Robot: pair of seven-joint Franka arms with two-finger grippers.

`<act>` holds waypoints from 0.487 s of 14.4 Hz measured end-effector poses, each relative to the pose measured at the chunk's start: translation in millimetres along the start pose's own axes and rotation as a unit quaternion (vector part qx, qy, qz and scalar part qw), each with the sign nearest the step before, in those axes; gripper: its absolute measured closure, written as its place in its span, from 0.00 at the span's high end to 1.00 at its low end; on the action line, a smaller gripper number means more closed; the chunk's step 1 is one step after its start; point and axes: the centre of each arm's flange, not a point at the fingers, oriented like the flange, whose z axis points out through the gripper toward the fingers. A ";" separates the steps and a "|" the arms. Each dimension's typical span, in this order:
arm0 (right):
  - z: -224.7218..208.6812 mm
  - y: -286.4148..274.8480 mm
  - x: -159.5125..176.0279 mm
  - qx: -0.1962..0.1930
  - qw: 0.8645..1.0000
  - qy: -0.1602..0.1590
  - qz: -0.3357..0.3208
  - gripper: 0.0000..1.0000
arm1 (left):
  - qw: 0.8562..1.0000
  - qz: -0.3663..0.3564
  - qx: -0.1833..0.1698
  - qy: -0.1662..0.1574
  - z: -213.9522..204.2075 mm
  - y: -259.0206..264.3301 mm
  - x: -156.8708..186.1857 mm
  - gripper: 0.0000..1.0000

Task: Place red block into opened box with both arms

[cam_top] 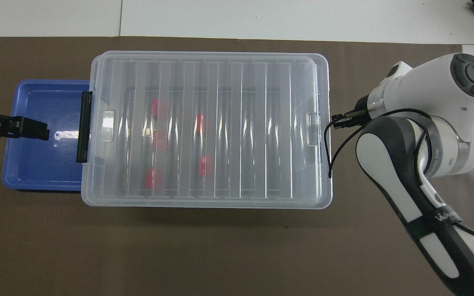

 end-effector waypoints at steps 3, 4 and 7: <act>-27.9 21.1 -7.8 -0.051 0.999 0.003 0.010 0.58 | 1.000 0.000 0.000 0.000 0.0 -0.5 0.0 1.00; -39.1 27.6 -11.8 -0.064 0.998 0.003 0.020 0.67 | 1.000 0.000 0.000 0.000 0.0 -0.5 0.0 1.00; -74.8 44.9 -24.9 -0.080 0.995 -0.003 0.062 0.99 | 1.000 -0.001 0.000 0.000 0.1 -0.7 0.0 1.00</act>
